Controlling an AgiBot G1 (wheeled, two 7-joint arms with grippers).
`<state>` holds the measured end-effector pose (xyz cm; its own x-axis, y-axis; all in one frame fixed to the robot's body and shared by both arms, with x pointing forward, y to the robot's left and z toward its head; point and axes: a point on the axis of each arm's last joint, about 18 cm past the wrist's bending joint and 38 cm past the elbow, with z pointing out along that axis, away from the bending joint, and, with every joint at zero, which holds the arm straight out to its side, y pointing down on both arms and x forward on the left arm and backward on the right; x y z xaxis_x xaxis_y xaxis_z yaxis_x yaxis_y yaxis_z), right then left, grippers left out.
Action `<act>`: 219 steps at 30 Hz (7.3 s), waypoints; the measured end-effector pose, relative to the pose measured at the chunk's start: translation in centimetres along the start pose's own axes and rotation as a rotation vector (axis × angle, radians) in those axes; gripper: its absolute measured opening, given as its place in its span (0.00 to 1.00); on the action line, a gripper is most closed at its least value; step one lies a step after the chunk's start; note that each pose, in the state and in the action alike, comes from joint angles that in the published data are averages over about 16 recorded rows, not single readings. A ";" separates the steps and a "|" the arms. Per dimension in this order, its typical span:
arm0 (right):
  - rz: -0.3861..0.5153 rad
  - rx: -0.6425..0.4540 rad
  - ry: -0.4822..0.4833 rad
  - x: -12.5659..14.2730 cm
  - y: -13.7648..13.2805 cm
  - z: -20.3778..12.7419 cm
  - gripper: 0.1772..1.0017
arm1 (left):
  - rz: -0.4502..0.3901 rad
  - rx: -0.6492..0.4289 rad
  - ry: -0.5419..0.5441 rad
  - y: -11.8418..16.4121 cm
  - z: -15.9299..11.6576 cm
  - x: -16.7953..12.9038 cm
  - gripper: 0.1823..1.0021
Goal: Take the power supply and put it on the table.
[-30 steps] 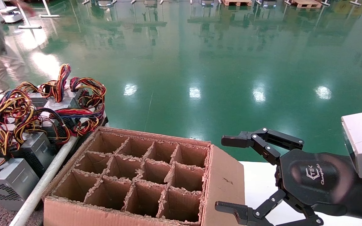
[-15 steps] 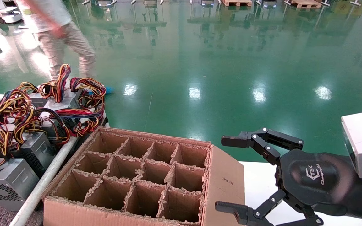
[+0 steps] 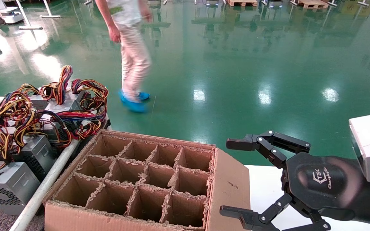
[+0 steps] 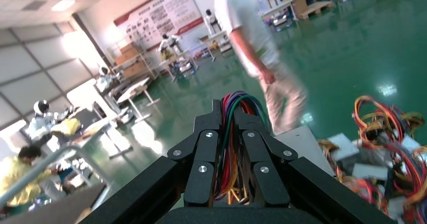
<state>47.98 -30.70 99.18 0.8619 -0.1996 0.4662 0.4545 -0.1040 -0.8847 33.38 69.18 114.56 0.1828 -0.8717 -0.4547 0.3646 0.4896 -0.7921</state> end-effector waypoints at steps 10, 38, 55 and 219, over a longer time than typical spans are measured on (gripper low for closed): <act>0.000 0.000 0.000 0.0 0.0 0.0 1.00 | -0.026 -0.008 -0.003 0.8 -2.1 0.0 0.04; 0.000 0.000 0.000 0.0 0.0 0.0 1.00 | -0.101 -0.124 0.051 5.2 -2.6 1.8 0.03; 0.000 0.000 0.000 0.0 0.0 0.0 1.00 | -0.151 -0.250 0.157 11.2 -2.2 5.7 0.03; 0.001 0.000 0.001 0.0 0.0 0.0 1.00 | -0.204 0.253 0.528 -2.8 23.6 26.1 1.00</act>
<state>48.01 -30.73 99.17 0.8620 -0.2011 0.4653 0.4537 -0.1034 -0.8851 58.63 44.59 114.52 -0.3662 -0.7876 -0.4956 0.5612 0.2379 -0.7927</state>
